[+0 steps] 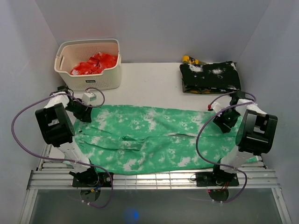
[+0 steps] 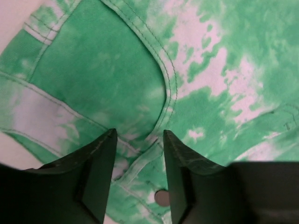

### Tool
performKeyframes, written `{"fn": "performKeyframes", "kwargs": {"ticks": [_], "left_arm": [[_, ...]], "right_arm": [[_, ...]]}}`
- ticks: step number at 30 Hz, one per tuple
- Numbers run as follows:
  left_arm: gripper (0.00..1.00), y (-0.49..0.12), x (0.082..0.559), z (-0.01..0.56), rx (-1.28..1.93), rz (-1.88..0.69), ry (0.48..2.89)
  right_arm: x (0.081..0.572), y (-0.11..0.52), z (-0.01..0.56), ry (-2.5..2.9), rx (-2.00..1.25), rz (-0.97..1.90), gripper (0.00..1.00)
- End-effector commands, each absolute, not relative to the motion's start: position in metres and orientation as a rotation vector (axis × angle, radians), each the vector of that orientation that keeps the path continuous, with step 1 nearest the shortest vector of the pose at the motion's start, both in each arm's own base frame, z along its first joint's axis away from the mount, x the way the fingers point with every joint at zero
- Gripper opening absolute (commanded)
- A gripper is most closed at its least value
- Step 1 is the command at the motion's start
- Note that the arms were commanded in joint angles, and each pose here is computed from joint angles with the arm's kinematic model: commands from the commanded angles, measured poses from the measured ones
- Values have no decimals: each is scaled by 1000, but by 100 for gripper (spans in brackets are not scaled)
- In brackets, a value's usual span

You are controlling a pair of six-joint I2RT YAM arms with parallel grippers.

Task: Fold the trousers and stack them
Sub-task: Flatten the trousers out, then fold the trousers

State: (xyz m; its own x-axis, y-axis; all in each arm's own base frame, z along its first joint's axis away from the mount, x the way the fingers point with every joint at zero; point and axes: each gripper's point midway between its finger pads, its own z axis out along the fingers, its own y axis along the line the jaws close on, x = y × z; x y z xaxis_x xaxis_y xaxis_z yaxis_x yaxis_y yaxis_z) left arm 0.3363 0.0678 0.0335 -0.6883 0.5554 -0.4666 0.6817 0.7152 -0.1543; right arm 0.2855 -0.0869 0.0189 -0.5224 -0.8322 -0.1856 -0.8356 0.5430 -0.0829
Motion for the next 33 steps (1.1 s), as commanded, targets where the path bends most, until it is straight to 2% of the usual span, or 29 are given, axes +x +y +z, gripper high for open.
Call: {"fn": "performKeyframes", "kwargs": {"ticks": [1, 3, 8, 12, 19, 21, 22, 23, 25, 26, 28, 30, 33], "left_arm": [[58, 69, 352, 85, 1060, -377, 2356], [62, 67, 372, 107, 1071, -340, 2250], [69, 67, 403, 127, 1145, -295, 2093], [69, 70, 419, 128, 1178, -289, 2048], [71, 69, 439, 123, 1226, -314, 1970], [71, 71, 443, 121, 1240, -308, 1964], [71, 73, 446, 122, 1252, -301, 1959], [71, 72, 444, 114, 1259, -332, 1976], [70, 75, 446, 111, 1300, -327, 1970], [69, 74, 443, 101, 1310, -361, 1991], [68, 78, 443, 92, 1342, -366, 1997], [67, 79, 443, 82, 1362, -384, 2007], [67, 81, 446, 67, 1397, -389, 2007]], "right_arm": [[290, -90, 40, 2515, -1465, 93, 72], [320, -105, 65, 2478, -1440, 22, 78], [370, -147, 76, 2474, -1478, -62, 75], [381, -176, 62, 2477, -1560, -103, 75], [387, -185, 20, 2475, -1670, -20, 73], [383, -187, 6, 2492, -1707, 4, 70], [378, -185, 1, 2496, -1725, 23, 67], [374, -185, -3, 2498, -1742, 38, 57], [368, -184, -5, 2479, -1793, 48, 44], [361, -181, -10, 2481, -1807, 71, 35], [360, -181, -7, 2455, -1833, 50, 26], [355, -180, -11, 2454, -1847, 48, 13], [355, -181, -11, 2449, -1850, 23, 8]]}}
